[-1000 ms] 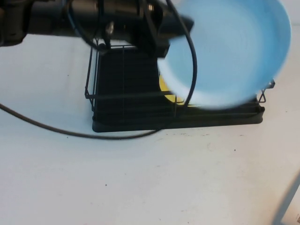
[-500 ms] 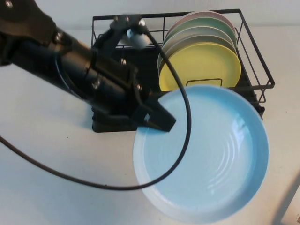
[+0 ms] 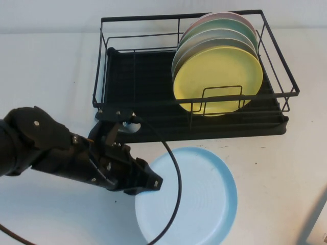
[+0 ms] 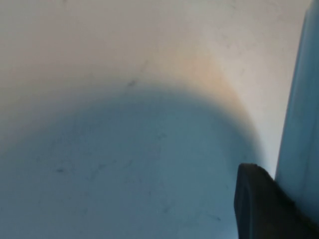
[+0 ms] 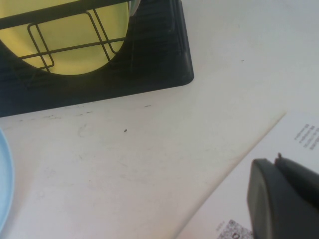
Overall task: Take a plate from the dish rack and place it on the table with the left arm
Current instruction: Place the plate from the table
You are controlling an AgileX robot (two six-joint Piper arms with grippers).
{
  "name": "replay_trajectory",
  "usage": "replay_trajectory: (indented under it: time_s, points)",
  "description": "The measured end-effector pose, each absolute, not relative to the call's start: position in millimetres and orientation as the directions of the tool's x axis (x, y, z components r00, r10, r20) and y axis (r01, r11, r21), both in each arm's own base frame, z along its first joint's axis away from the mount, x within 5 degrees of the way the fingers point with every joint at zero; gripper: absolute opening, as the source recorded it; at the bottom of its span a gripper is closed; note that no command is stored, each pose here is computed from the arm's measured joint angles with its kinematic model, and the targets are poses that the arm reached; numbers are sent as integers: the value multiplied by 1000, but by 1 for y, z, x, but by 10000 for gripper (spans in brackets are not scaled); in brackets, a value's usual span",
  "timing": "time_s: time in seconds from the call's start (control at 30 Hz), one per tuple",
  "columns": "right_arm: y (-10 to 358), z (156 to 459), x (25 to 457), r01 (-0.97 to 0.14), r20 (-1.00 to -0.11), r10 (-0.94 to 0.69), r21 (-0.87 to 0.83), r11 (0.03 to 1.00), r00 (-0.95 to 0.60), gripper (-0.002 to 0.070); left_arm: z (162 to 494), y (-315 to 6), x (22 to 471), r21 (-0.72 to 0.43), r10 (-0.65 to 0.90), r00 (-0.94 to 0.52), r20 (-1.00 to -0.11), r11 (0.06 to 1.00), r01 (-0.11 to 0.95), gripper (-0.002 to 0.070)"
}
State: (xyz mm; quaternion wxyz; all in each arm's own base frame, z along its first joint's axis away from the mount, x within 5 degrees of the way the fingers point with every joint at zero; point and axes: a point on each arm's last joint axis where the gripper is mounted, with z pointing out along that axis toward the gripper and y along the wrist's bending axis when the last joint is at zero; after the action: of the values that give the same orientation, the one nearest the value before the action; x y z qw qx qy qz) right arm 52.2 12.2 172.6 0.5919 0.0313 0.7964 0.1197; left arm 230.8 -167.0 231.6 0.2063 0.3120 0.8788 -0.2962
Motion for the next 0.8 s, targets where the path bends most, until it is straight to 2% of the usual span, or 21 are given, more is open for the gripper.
replay_trajectory:
  time_s: [0.13,0.3,0.4,0.53,0.6,0.8]
  points:
    - [12,173,52,-92,-935,192,228,969,-297,-20,221,-169,242,-384,364,-743,-561,681,624,70]
    - [12,173,52,-92,-935,192,228,969,-297,-20,200,-172,253,-398,340,-783,-521,715,575,76]
    - [12,173,52,-92,-935,192,228,969,-297,-20,187,-172,258,-384,341,-792,-507,733,561,142]
    - [12,173,52,-92,-935,192,228,969,-297,-20,169,-170,267,-310,378,-776,-504,760,572,307]
    - [12,173,52,-92,-935,192,228,969,-297,-20,166,-169,269,-273,399,-760,-512,764,585,364]
    - [12,173,52,-92,-935,192,228,969,-297,-20,168,-163,270,-164,498,-686,-530,733,660,410]
